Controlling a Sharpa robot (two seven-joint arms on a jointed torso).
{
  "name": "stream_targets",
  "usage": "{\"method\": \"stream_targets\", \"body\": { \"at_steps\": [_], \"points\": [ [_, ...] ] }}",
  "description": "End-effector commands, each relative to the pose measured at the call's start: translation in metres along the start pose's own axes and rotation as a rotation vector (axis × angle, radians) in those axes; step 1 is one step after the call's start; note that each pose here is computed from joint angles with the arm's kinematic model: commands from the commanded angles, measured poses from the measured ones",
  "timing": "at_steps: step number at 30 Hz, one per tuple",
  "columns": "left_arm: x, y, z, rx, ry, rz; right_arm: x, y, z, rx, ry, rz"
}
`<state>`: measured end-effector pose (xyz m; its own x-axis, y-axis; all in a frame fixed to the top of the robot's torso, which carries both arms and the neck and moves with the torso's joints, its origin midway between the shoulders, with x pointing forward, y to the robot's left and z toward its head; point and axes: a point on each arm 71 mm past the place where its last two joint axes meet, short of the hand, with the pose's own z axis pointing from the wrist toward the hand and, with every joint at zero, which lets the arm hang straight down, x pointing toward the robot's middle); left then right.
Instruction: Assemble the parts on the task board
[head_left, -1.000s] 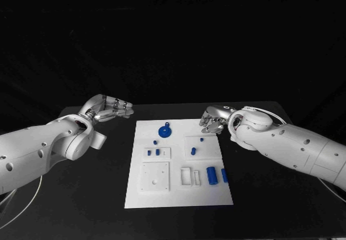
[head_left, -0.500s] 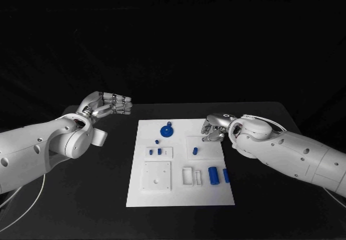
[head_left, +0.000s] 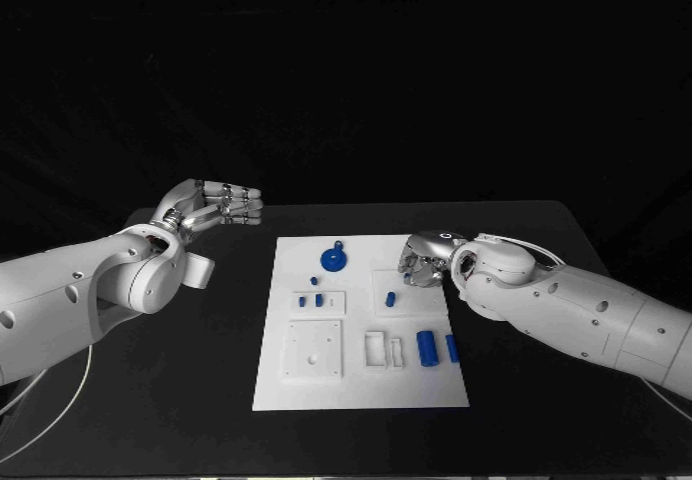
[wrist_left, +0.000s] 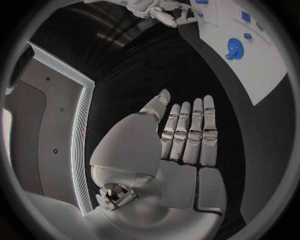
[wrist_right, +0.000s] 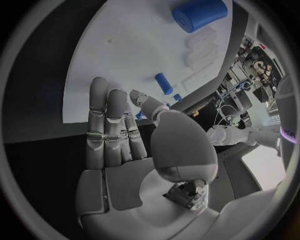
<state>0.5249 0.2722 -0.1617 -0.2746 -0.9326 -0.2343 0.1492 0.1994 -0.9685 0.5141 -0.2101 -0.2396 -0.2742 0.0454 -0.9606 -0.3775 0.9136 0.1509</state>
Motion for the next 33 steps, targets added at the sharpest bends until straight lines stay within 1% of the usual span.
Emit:
{"method": "stream_targets", "body": {
  "at_steps": [1, 12, 16, 25, 33],
  "points": [
    [0.0021, -0.0026, 0.0012, 0.015, 0.015, -0.02, 0.007, 0.002, 0.001, -0.001, 0.01, -0.031],
    [0.0034, -0.0021, 0.0018, 0.008, 0.023, -0.023, 0.012, 0.001, 0.002, 0.018, 0.006, -0.073],
    [0.0036, -0.0018, 0.0021, 0.005, 0.024, -0.023, 0.015, 0.002, 0.002, 0.02, 0.013, -0.084],
    [0.0038, -0.0012, 0.0024, -0.002, 0.028, -0.024, 0.027, 0.003, 0.004, 0.023, 0.034, -0.098],
    [0.0038, -0.0007, 0.0027, -0.007, 0.028, -0.024, 0.03, 0.006, 0.004, 0.016, 0.041, -0.097]
  ]
}}
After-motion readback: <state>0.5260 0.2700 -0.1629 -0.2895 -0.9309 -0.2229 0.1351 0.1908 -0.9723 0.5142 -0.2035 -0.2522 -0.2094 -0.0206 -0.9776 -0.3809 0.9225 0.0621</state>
